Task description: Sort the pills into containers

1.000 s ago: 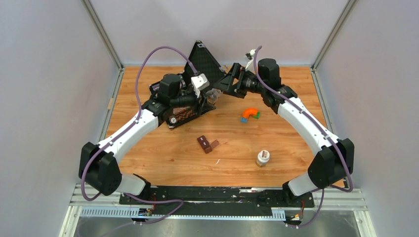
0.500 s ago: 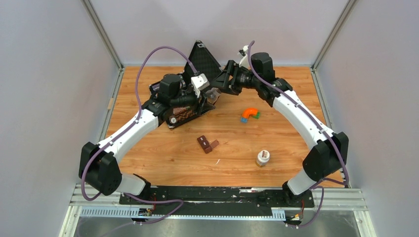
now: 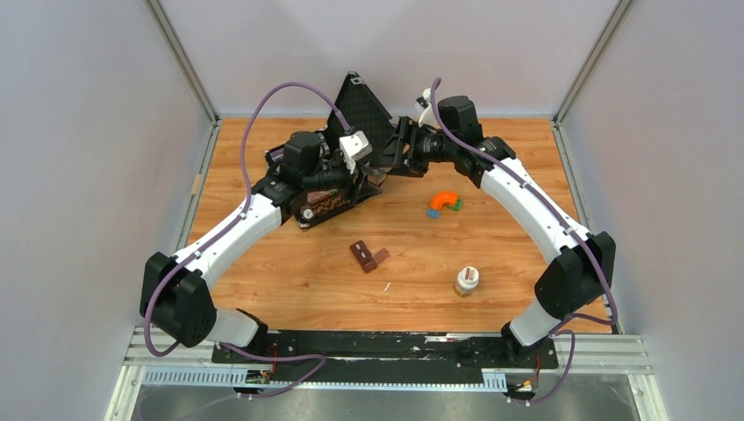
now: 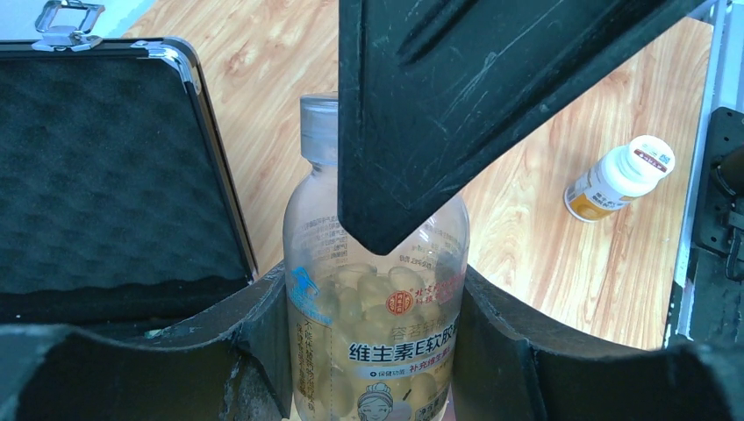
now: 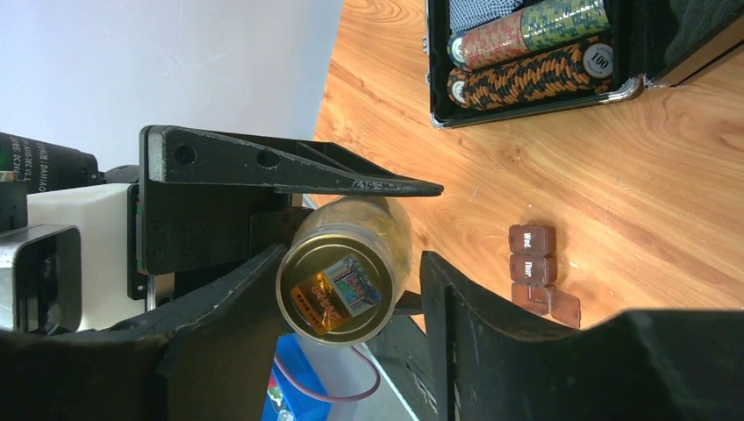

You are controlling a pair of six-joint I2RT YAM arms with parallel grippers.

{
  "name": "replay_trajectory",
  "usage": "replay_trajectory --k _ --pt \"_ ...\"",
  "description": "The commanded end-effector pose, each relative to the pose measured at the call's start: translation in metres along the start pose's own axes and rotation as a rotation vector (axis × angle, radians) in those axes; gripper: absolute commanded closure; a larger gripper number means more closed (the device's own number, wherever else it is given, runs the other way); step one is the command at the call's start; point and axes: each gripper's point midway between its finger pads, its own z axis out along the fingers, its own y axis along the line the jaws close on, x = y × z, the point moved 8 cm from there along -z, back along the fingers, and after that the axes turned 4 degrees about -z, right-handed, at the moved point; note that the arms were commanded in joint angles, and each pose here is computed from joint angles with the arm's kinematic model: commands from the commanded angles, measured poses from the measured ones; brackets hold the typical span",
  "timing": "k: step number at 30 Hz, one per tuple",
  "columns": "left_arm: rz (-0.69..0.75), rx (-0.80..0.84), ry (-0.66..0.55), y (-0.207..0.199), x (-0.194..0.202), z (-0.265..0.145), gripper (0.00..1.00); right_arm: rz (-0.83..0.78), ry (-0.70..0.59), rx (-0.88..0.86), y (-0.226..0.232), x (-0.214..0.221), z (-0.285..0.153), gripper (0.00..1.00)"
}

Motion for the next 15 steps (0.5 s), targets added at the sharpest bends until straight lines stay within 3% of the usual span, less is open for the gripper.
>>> replay_trajectory --k 1,10,15 --pt "0.035 0.012 -0.067 -0.002 -0.023 -0.002 1.0 -0.044 -0.03 0.013 0.008 -0.001 -0.01 0.43" --pt "0.031 0.023 -0.078 -0.005 -0.024 -0.004 1.0 -0.084 -0.097 0.023 -0.001 -0.001 -0.024 0.24" --pt "0.031 0.037 -0.092 -0.007 -0.025 -0.005 1.0 -0.076 -0.123 -0.02 -0.01 0.001 -0.033 0.19"
